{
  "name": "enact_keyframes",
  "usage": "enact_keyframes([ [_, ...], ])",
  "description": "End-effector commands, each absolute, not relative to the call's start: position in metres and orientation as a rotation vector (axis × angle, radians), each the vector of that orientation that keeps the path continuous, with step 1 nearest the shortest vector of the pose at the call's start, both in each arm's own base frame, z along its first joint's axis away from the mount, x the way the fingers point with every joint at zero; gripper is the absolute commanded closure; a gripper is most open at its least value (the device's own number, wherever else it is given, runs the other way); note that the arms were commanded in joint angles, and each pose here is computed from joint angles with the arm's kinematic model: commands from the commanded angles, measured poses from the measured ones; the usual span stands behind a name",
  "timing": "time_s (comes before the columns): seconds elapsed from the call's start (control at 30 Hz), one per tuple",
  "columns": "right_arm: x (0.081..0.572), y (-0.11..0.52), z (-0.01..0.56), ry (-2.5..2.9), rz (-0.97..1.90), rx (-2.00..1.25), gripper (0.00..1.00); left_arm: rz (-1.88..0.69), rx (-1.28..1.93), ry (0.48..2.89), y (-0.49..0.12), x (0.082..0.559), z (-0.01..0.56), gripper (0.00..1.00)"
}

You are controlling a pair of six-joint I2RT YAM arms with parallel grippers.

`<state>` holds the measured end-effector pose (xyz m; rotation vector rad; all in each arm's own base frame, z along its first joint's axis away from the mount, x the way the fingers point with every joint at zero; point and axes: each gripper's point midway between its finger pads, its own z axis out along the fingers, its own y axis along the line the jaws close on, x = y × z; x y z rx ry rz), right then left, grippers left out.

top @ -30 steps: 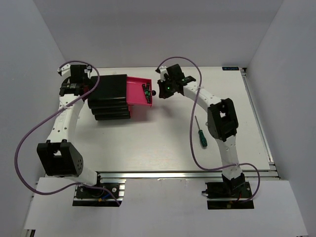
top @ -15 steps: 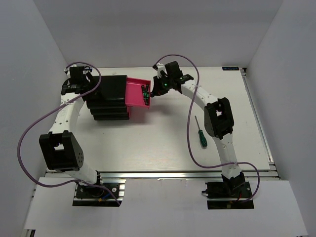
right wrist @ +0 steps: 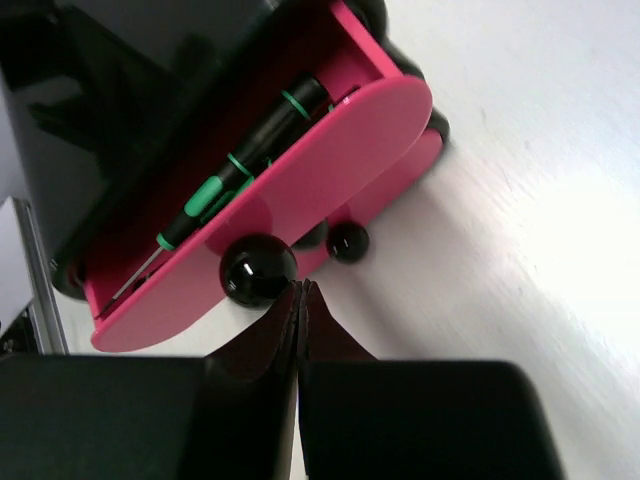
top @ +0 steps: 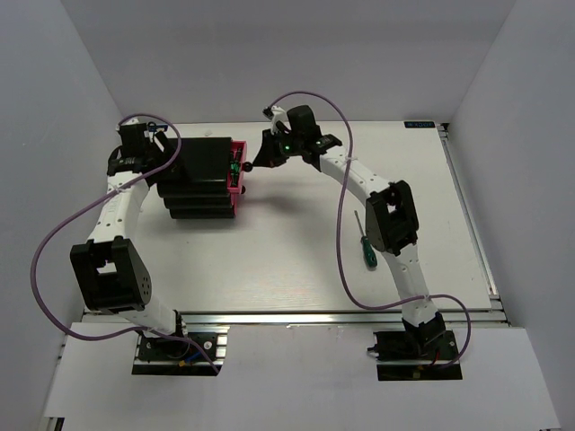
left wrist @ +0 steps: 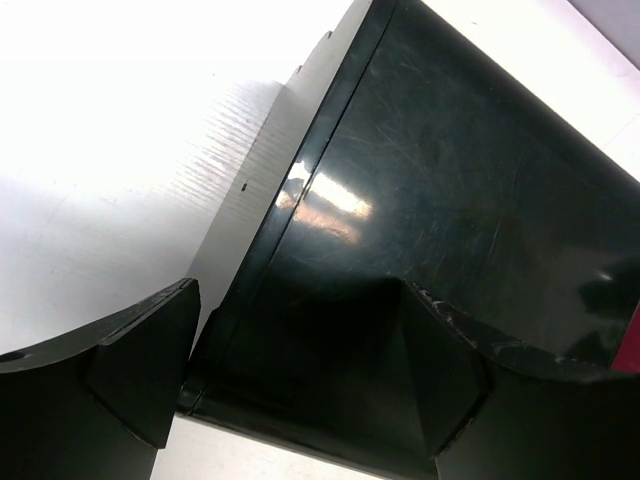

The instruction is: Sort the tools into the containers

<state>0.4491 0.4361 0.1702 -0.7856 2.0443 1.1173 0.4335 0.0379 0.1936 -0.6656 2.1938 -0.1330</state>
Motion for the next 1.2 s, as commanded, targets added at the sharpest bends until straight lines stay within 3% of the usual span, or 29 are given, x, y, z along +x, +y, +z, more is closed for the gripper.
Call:
enact_keyframes([
  [0.0, 0.446, 0.470, 0.202, 1.912, 1.210, -0.805, 1.00, -0.242, -0.624, 2.339, 0.012, 0.416, 0.159, 0.11],
  [0.47, 0.460, 0.502, 0.202, 1.839, 1.223, -0.744, 0.99, -0.295, -0.625, 2.393, 0.003, 0.405, 0.143, 0.11],
  [0.57, 0.466, 0.482, 0.208, 1.810, 1.148, -0.760, 0.85, -0.267, -0.647, 2.378, 0.007, 0.407, 0.146, 0.10],
  [0.6, 0.468, 0.477, 0.211, 1.788, 1.152, -0.763, 0.68, -0.262, -0.651, 2.376, 0.008, 0.408, 0.147, 0.10],
  [0.7, 0.472, 0.458, 0.201, 1.778, 1.154, -0.800, 0.52, -0.245, -0.663, 2.368, 0.011, 0.410, 0.148, 0.10],
  [0.93, 0.453, 0.455, 0.169, 1.738, 1.246, -0.983, 0.43, -0.234, -0.667, 2.366, 0.013, 0.411, 0.151, 0.10],
  [1.17, 0.451, 0.477, 0.164, 1.650, 1.297, -1.060, 0.39, -0.258, -0.655, 2.365, 0.009, 0.412, 0.154, 0.10],
])
